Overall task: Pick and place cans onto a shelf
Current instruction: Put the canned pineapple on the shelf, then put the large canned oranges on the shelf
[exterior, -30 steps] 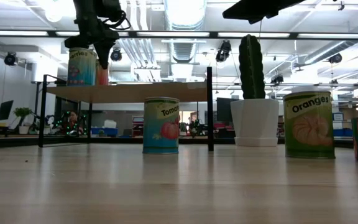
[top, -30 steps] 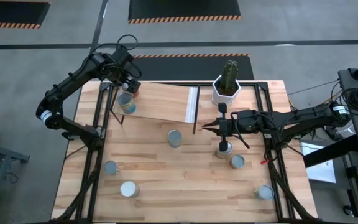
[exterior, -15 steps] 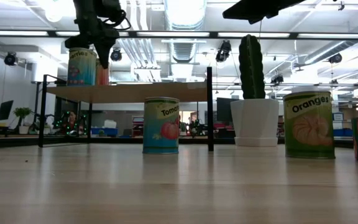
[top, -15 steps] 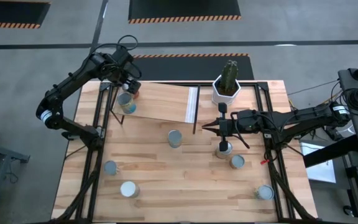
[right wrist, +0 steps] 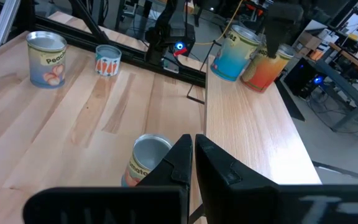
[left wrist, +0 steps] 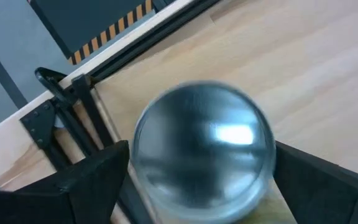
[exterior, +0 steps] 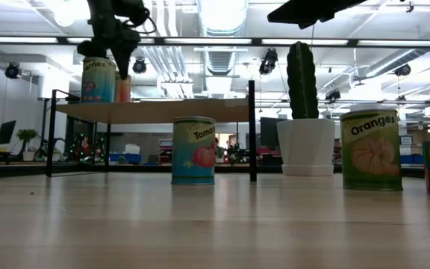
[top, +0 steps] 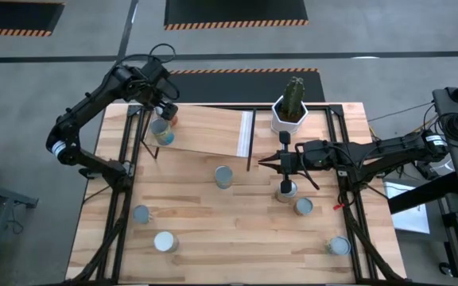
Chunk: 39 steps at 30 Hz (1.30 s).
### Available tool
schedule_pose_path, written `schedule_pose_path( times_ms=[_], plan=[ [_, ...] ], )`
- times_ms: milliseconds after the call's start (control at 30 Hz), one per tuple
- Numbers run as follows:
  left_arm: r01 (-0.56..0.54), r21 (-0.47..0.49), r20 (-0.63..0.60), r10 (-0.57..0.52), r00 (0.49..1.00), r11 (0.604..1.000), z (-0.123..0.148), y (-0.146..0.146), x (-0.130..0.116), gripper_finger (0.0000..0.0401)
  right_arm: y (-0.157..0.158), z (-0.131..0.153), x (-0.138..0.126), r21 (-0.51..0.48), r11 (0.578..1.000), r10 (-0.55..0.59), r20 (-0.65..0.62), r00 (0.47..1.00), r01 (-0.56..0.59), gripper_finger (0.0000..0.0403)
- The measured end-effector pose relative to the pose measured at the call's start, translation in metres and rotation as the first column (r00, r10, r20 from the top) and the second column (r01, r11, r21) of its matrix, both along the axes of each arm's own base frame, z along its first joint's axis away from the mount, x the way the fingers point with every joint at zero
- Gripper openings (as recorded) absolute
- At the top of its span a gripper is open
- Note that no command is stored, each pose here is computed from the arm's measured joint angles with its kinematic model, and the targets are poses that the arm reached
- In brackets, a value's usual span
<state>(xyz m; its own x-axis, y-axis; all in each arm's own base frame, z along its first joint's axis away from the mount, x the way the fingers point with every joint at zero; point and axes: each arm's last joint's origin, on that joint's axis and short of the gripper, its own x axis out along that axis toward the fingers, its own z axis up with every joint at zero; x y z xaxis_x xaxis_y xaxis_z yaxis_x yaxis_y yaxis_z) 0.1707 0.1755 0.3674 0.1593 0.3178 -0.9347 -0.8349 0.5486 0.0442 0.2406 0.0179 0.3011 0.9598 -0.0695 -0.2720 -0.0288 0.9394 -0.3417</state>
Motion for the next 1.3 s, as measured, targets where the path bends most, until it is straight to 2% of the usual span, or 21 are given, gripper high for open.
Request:
schedule_pose_path(
  times_ms=[133,300,433,567,733,833,867,933,1033,1133,1300],
  plan=[
    [0.017,0.016,0.006,-0.017,1.000,1.000,0.020,-0.005,-0.005,0.0363,0.000,0.000,0.000,0.000,1.000,0.000,0.000,1.000,0.000,0.0009],
    [0.058,0.114,0.072,-0.067,0.995,0.992,0.051,-0.010,-0.009,0.0360,0.000,0.000,0.000,0.000,1.000,0.000,0.000,1.000,0.000,0.0009],
    [0.127,0.154,0.070,-0.139,0.988,0.980,0.057,-0.015,-0.007,0.0332,0.000,0.000,0.000,0.000,1.000,0.000,0.000,1.000,0.000,0.0009],
    [0.166,0.151,0.061,-0.176,0.982,0.974,0.052,-0.021,-0.003,0.0257,0.000,0.000,0.000,0.000,1.000,0.000,0.000,1.000,0.000,0.0009],
    [0.219,0.201,0.106,-0.243,0.964,0.955,0.059,-0.038,0.001,0.0125,0.000,0.000,0.000,0.000,1.000,0.000,0.000,1.000,0.000,0.0009],
    [0.231,0.229,0.179,-0.274,0.945,0.946,0.066,-0.056,0.007,0.0046,0.000,0.000,0.000,0.000,1.000,0.000,0.000,1.000,0.000,0.0009],
    [0.244,0.248,0.218,-0.299,0.929,0.937,0.070,-0.066,0.010,0.0024,0.000,0.000,0.000,0.000,1.000,0.000,0.000,1.000,0.000,0.0009],
    [0.277,0.293,0.307,-0.364,0.879,0.915,0.076,-0.087,0.018,0.0009,0.000,0.000,0.000,0.000,1.000,0.000,0.000,1.000,0.000,0.0009],
    [0.365,0.359,0.385,-0.492,0.781,0.859,0.076,-0.122,0.030,0.0028,0.000,0.000,0.000,0.004,1.000,-0.001,0.001,1.000,0.001,0.0009],
    [0.431,0.409,0.421,-0.585,0.693,0.804,0.066,-0.161,0.041,0.0040,0.000,0.001,0.000,0.022,1.000,-0.007,0.010,1.000,0.006,0.0009],
    [0.489,0.488,0.381,-0.681,0.626,0.723,0.031,-0.219,0.053,0.0042,0.000,0.006,0.001,0.068,0.998,-0.018,0.033,0.999,0.016,0.0009]
  ],
)
